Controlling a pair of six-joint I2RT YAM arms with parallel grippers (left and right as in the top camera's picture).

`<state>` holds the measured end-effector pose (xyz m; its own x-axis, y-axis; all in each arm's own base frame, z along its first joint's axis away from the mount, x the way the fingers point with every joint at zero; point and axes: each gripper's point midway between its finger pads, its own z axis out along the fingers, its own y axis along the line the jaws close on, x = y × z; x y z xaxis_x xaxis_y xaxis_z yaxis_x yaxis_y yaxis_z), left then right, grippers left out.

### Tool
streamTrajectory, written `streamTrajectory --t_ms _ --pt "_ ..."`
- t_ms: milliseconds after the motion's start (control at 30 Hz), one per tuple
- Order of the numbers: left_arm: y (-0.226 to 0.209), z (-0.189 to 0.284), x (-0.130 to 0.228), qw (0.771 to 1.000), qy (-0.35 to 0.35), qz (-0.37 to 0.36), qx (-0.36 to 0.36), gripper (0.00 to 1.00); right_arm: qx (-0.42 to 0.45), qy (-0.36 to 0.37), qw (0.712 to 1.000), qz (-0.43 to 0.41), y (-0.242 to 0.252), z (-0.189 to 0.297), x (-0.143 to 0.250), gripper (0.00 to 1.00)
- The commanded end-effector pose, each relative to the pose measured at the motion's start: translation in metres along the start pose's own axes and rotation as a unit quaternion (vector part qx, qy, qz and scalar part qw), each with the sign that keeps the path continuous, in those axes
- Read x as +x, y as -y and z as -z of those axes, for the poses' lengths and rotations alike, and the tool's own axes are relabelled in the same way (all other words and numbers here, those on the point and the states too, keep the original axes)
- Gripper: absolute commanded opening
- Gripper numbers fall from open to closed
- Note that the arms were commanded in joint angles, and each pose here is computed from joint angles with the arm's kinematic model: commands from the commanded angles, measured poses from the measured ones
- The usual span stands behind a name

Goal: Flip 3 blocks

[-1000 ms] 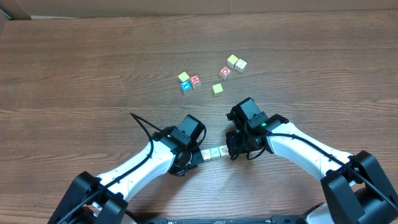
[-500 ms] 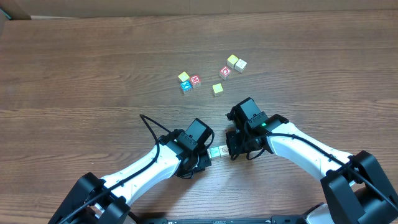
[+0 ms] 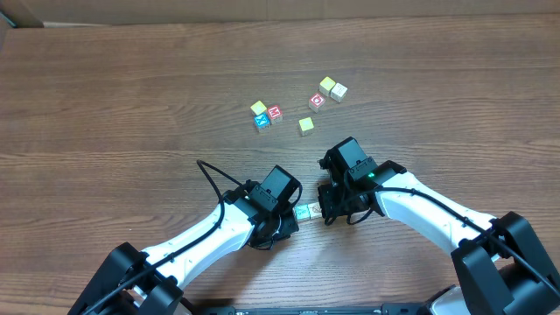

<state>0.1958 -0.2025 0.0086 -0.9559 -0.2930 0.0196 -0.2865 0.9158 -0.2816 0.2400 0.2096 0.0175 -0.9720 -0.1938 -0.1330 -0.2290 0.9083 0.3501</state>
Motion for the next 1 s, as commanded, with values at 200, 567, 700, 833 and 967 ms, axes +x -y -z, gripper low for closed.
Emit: streamTrajectory --t_ms 200,567,700,833,967 --pt "0.0052 0.0006 -0.0004 1.0 -0.002 0.013 0.006 0.04 0.0 0.006 1.0 0.004 -0.0007 0.0026 -0.0001 0.04" --pt "0.0092 0.0007 -0.003 0.999 0.003 0.032 0.015 0.04 0.0 0.006 1.0 0.004 -0.0007 0.0026 0.0 0.04" --pt "0.0102 0.0007 -0.0037 0.999 0.005 0.039 0.017 0.04 0.0 0.006 1.0 0.004 -0.0008 0.0026 0.0 0.04" --pt "0.0106 0.0007 -0.0038 0.999 0.005 0.038 0.018 0.04 0.0 0.006 1.0 0.002 -0.0008 0.0026 0.0 0.04" --pt "0.0136 0.0008 -0.0005 0.999 -0.004 0.033 0.024 0.04 0.0 0.006 1.0 0.003 -0.0008 0.0026 0.0 0.04"
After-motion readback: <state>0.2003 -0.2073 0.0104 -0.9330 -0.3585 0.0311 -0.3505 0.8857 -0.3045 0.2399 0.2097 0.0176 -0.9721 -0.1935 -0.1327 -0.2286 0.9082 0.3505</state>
